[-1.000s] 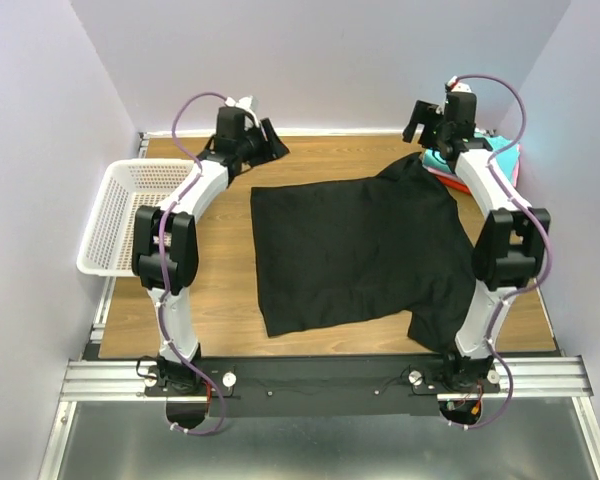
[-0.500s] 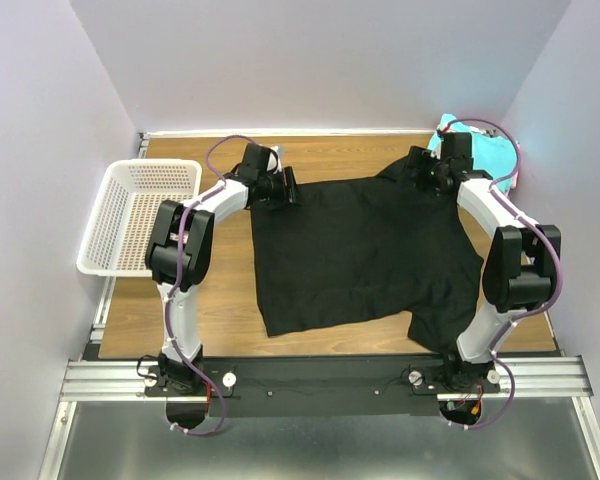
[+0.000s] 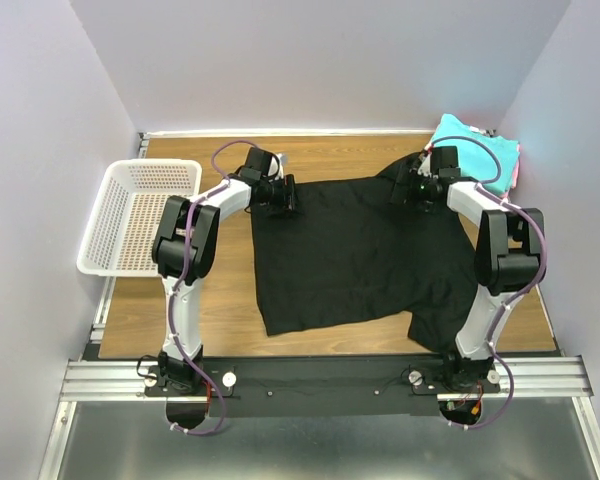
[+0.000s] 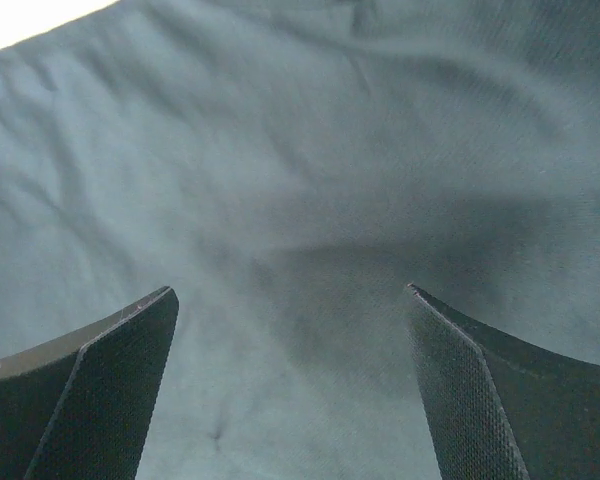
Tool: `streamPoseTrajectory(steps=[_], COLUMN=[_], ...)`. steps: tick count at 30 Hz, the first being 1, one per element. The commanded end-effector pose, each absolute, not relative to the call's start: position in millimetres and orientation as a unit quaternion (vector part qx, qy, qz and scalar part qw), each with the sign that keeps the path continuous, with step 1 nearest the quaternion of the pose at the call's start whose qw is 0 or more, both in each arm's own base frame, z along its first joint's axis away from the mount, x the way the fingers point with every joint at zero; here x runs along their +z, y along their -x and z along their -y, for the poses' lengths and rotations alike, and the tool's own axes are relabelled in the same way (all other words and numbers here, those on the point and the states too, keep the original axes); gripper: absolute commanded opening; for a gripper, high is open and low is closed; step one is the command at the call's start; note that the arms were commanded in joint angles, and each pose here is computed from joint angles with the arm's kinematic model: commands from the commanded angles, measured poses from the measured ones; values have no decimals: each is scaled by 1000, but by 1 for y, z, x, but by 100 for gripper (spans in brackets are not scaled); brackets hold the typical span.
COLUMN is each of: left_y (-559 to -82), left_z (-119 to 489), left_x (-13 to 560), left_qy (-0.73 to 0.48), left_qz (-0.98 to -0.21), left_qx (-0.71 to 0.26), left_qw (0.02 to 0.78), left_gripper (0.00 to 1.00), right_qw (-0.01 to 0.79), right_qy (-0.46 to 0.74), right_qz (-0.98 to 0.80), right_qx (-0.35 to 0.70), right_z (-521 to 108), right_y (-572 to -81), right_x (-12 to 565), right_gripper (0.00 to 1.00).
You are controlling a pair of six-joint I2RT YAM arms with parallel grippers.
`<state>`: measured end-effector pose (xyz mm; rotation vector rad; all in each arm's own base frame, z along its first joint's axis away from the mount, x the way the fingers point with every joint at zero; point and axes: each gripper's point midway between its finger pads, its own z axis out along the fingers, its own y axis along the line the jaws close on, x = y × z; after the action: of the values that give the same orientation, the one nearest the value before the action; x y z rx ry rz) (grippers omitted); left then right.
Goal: Fold and stack the t-shirts
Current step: Flatten the tshirt out
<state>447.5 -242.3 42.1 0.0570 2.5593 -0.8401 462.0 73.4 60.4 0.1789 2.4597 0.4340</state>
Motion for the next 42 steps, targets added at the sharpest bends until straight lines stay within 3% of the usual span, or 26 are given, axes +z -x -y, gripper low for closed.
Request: streamPoseTrajectory(steps=[1,20,29,37,42], left_y=[-450,-557,-596,-576,-538], left_z=[212,166,180,169,157], left_x=[2,5,73,134,128], left_qy=[-2,20,-11,-25,-21], left_qz=[-948,-939,-904,-894,-910], left_qx=[-254,-249,-286,-261,-230], left_qw=[194,238,317,364,345], left_gripper=[62,62,63,63,63], right_qw=[268,220,261,315,319], right_qy=[-55,-30,-14,15,24], right_qz=[-946,-957,-949,-937,-938], right_qx=[174,188,179,149,133], right_z=[-84,-136,-137,-124,-115], right_y=[-449,-489,-524,-525,-501], right_x=[27,-5,23,74,88], right_gripper=[98,98,98,99,100])
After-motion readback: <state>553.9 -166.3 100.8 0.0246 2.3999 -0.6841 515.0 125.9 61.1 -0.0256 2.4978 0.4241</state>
